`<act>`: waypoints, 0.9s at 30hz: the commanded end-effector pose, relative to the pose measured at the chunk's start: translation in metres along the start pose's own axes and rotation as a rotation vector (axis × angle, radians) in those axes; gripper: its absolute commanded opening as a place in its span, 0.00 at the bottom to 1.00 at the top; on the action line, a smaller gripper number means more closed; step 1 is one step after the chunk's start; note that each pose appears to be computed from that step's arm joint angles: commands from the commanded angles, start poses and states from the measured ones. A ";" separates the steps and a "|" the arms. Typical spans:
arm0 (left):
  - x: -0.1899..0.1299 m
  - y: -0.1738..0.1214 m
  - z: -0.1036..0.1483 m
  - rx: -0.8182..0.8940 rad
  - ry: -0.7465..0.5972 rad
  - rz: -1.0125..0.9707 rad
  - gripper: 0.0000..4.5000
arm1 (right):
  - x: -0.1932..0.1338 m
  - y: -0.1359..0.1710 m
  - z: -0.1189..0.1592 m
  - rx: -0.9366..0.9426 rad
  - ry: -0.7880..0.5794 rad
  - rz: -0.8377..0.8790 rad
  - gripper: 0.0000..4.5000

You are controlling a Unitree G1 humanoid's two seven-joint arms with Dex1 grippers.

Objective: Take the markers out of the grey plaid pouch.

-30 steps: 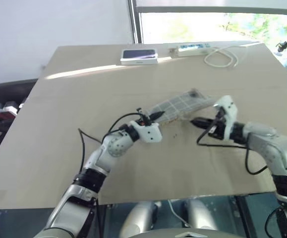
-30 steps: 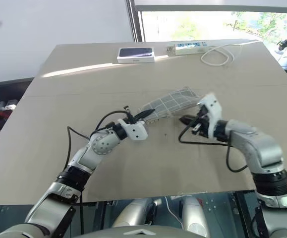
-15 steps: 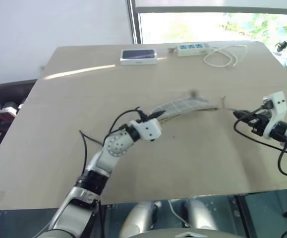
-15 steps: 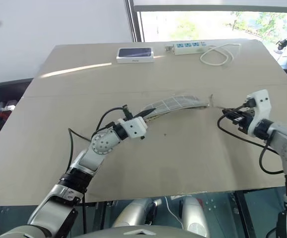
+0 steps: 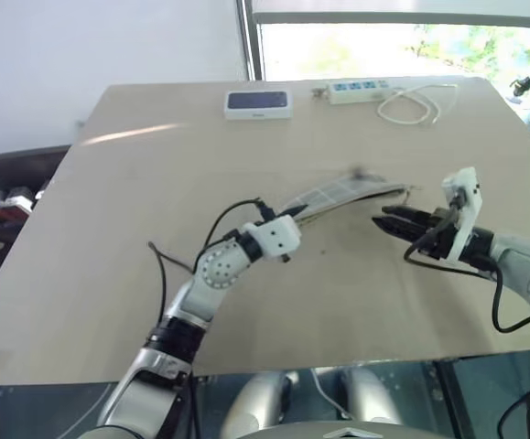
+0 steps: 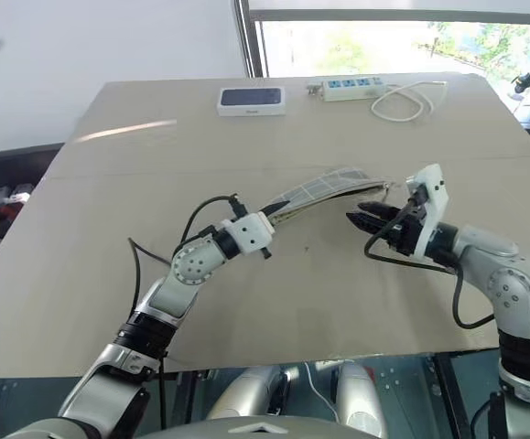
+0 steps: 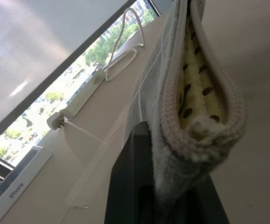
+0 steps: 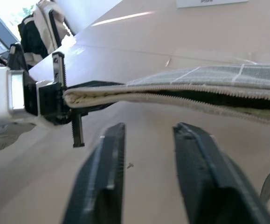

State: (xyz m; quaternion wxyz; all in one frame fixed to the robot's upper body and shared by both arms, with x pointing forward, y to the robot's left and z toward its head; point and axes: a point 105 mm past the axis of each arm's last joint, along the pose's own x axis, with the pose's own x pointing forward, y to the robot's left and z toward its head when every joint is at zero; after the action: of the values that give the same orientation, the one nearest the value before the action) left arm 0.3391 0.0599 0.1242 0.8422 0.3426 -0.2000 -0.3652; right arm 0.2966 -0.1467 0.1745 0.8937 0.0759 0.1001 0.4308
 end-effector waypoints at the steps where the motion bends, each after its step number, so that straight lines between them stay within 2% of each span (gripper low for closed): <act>1: 0.003 0.005 0.018 0.012 -0.064 0.023 0.00 | 0.006 -0.001 0.009 -0.048 -0.026 -0.006 0.05; 2: 0.003 0.004 0.019 0.010 -0.066 0.021 0.00 | 0.007 -0.003 0.009 -0.045 -0.033 -0.015 0.01; 27: 0.001 -0.004 0.021 0.033 -0.080 -0.020 0.00 | 0.003 -0.022 0.011 -0.039 -0.068 -0.089 0.01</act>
State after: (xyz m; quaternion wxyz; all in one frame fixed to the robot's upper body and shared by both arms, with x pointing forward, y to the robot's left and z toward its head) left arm 0.3325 0.0535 0.1215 0.8358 0.3415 -0.1998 -0.3806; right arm 0.3163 -0.1526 0.1675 0.9096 0.0762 0.0909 0.3982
